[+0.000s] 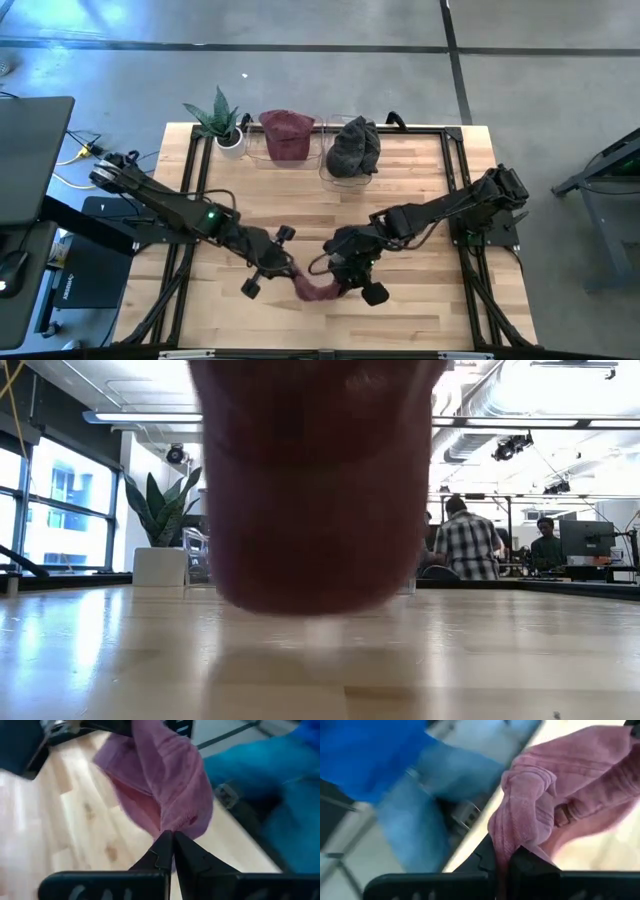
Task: Pick & Place hat
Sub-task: Put the red cap into the left transparent bin
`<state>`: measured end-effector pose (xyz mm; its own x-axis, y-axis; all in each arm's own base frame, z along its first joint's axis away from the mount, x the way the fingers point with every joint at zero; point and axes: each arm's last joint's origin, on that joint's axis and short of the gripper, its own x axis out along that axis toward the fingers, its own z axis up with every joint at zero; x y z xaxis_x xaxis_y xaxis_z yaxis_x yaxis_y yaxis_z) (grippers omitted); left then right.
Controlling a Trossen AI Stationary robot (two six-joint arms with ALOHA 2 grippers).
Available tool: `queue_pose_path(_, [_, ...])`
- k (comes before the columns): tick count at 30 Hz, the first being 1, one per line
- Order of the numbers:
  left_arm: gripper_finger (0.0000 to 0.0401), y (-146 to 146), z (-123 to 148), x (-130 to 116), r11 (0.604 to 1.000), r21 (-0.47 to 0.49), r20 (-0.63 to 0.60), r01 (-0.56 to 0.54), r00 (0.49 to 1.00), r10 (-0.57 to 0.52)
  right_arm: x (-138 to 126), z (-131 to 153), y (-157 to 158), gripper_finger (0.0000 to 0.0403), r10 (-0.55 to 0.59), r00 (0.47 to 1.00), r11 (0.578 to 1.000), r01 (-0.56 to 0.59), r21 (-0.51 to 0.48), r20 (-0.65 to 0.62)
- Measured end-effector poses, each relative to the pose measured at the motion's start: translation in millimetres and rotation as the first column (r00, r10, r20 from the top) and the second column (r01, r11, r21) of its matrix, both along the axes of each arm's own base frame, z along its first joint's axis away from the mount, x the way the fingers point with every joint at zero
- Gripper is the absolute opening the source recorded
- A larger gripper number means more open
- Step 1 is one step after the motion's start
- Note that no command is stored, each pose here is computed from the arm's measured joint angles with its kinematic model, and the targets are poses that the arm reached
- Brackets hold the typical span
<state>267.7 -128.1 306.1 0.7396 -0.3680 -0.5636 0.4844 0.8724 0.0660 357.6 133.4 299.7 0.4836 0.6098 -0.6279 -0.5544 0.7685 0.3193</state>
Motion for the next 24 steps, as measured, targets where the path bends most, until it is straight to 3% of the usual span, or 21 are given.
queue_pose_path(4, [0.0009,2.5,13.7,-9.2,0.997,-0.067,0.03,0.027,0.999,-0.025,9.7,8.5,-10.0,0.0003,0.088,0.994,0.984,-0.098,0.147,0.072])
queue_pose_path(9, [0.001,7.1,14.9,-17.7,0.992,-0.121,-0.042,-0.036,0.999,0.031,19.9,-0.4,-29.1,0.0002,0.054,0.998,0.98,-0.056,0.19,0.015])
queue_pose_path(14, [0.001,9.7,-27.4,-22.5,0.983,-0.136,-0.171,-0.122,0.98,0.098,39.1,-39.3,-36.4,0.0004,0.062,0.992,0.975,-0.036,0.221,-0.112])
queue_pose_path(19, [0.001,24.8,-69.8,-21.7,0.952,-0.224,-0.184,-0.21,0.968,0.17,55.8,-80.5,-48.6,0.0002,0.104,0.968,0.956,-0.034,0.292,-0.228])
queue_pose_path(24, [0.001,45.7,-76.6,-27.8,0.929,-0.279,-0.16,-0.243,0.966,0.204,66.7,-96.8,-79.5,0.0008,0.067,0.966,0.945,0.018,0.325,-0.248])
